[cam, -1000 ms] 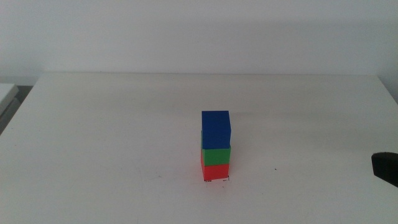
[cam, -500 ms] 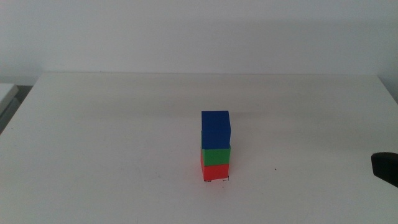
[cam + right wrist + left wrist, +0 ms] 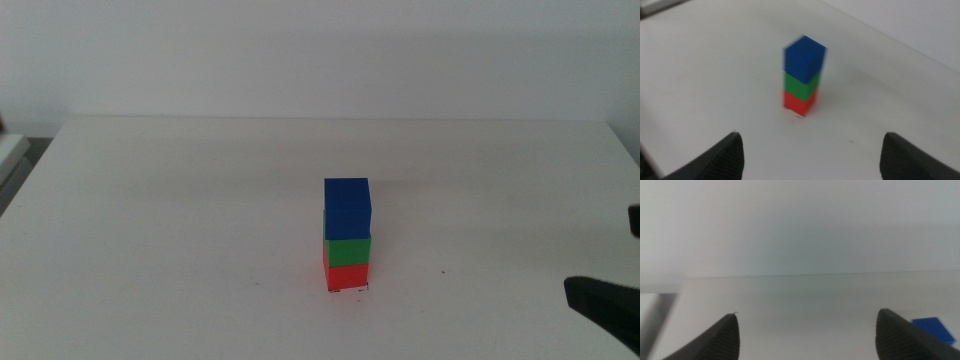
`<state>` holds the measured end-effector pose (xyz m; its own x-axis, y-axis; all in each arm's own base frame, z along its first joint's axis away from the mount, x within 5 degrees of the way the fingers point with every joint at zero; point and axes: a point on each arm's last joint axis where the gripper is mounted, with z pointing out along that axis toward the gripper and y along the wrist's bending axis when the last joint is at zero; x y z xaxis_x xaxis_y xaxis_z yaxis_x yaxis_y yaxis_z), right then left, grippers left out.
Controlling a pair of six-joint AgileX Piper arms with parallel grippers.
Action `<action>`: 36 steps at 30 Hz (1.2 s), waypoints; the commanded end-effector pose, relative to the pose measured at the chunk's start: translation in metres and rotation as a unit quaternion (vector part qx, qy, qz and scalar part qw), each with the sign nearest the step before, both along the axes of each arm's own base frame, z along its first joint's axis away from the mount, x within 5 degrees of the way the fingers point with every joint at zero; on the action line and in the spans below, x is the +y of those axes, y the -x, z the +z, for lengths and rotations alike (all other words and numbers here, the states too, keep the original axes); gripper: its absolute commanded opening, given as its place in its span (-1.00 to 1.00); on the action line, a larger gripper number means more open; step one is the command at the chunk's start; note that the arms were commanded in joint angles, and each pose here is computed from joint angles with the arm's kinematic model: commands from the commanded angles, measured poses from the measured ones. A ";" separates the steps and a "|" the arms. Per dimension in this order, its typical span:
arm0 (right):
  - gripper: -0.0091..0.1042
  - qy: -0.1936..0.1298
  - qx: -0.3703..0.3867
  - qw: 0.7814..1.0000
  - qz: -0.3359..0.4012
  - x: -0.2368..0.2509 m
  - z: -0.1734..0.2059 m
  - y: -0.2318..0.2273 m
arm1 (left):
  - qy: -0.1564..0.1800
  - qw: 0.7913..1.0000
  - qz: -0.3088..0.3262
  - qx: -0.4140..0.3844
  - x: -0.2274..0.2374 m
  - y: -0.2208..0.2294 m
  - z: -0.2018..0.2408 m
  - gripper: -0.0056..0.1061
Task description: Stack red cubes first, then green, then blue cubes in a specific spot.
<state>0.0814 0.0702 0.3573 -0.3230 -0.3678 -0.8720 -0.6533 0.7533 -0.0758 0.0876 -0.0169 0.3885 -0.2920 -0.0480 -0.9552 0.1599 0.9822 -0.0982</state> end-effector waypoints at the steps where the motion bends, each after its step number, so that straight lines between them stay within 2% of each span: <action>1: 0.80 0.001 -0.032 0.999 -0.019 -0.008 -0.018 -0.002 | 0.040 0.999 -0.011 -0.020 -0.004 0.000 -0.018 0.73; 7: 0.80 -0.013 -0.052 0.986 -0.158 -0.045 -0.070 0.009 | 0.043 0.999 -0.009 -0.024 -0.001 0.012 -0.072 0.73; 10: 0.80 -0.039 -0.058 0.972 -0.225 -0.059 -0.095 0.022 | 0.043 0.999 -0.008 -0.021 0.001 0.020 -0.101 0.73; 13: 0.80 -0.069 -0.105 0.953 -0.275 -0.066 -0.108 0.030 | 0.043 0.999 -0.007 -0.026 0.002 0.026 -0.126 0.73; 17: 0.80 -0.102 -0.110 0.931 -0.333 -0.071 -0.129 0.039 | 0.039 0.999 -0.006 -0.026 0.004 0.033 -0.156 0.73; 23: 0.80 -0.123 -0.176 0.910 -0.354 -0.072 -0.139 0.030 | 0.042 0.998 -0.004 -0.043 0.005 0.035 -0.194 0.73; 25: 0.80 -0.125 -0.179 0.910 -0.352 -0.072 -0.144 0.029 | 0.040 0.998 -0.004 -0.058 0.005 0.033 -0.197 0.73; 27: 0.80 -0.123 -0.175 0.911 -0.352 -0.072 -0.151 0.027 | 0.020 0.999 -0.003 -0.036 0.006 0.034 -0.202 0.73; 29: 0.80 -0.120 -0.166 0.913 -0.353 -0.072 -0.159 0.026 | 0.016 0.999 -0.003 -0.038 0.006 0.034 -0.201 0.73; 36: 0.80 -0.118 -0.167 0.913 -0.352 -0.072 -0.162 0.025 | 0.022 0.998 -0.003 -0.066 0.006 0.033 -0.196 0.73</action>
<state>0.0559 -0.0015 0.1946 -0.1289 0.0521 -0.9903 0.0235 0.9985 0.0494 0.0543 -0.0111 0.1890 -0.1984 -0.0813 -0.9767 0.1773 0.9771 -0.1173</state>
